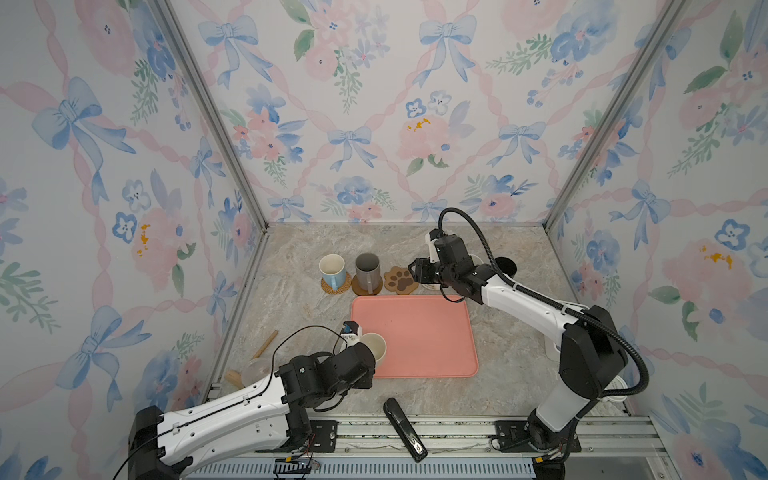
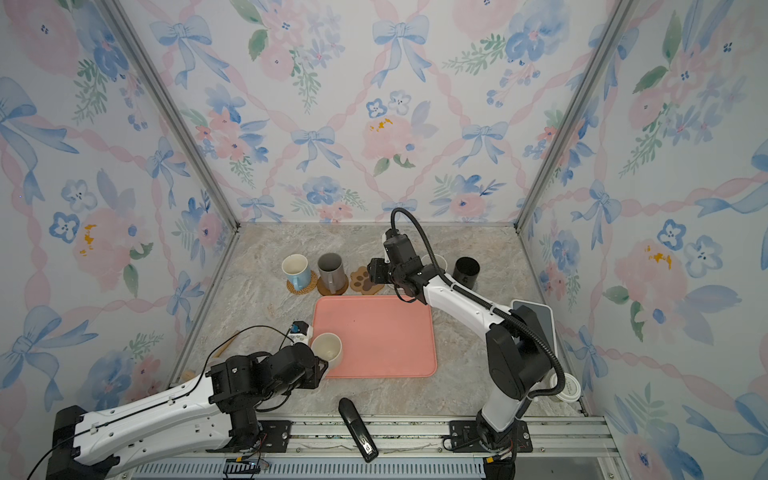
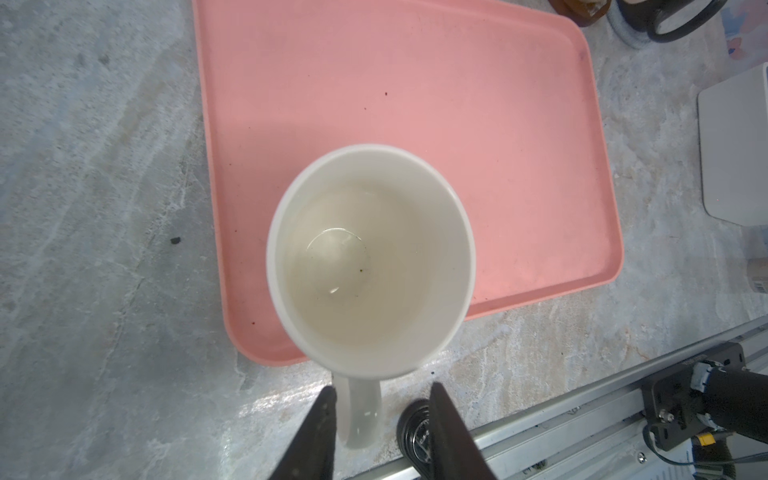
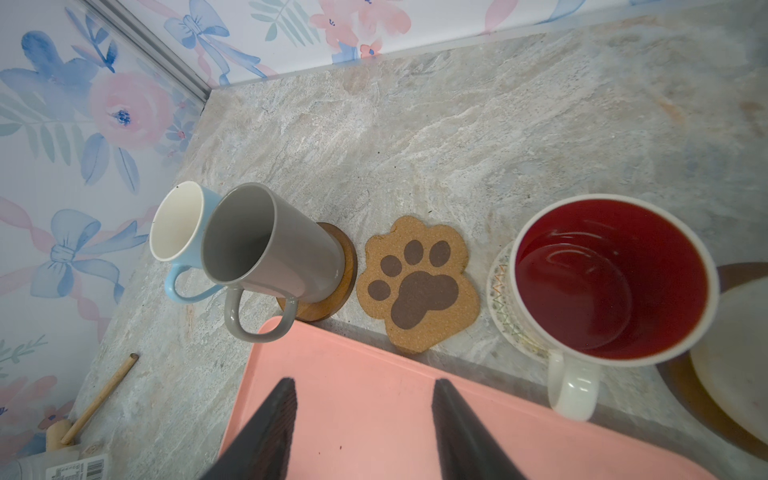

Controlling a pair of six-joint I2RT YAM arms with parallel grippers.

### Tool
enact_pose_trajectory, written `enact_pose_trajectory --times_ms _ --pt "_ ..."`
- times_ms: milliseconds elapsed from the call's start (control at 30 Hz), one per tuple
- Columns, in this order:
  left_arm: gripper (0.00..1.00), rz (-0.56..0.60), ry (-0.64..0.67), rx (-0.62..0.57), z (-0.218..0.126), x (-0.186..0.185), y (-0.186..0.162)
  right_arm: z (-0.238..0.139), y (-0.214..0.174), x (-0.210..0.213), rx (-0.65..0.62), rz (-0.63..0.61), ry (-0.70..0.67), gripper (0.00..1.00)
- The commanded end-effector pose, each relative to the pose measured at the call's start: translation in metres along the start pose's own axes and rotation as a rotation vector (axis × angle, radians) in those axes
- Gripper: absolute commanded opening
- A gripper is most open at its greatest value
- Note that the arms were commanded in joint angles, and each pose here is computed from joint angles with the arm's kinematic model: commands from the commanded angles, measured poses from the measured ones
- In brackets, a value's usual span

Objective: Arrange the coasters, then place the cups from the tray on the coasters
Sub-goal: 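Lower the left gripper and close it on the cream mug's rim, then lift the cream mug with the left gripper and carry it toward the paw-shaped coaster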

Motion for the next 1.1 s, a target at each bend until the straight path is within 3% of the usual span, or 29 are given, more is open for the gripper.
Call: enact_pose_trajectory --times_ms 0,267,1067 --pt "0.34 -0.006 0.063 -0.014 0.005 0.014 -0.003 0.004 0.007 0.012 -0.009 -0.005 0.032 0.56" --pt "0.34 -0.017 0.098 -0.029 0.010 0.020 -0.004 0.010 -0.002 0.017 0.045 -0.020 0.038 0.54" --pt "0.34 -0.014 0.100 0.000 0.012 0.019 -0.015 -0.010 0.007 0.024 0.005 -0.050 0.020 0.55"
Point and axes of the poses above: each gripper's point midway between its finger pads, its own z axis out along the fingers, its own x axis along the line the jaws close on, y = z × x, the point moved 1 cm from there along -z, back along the fingers, and after that the axes turned 7 degrees about -z, right-handed, at the moved point
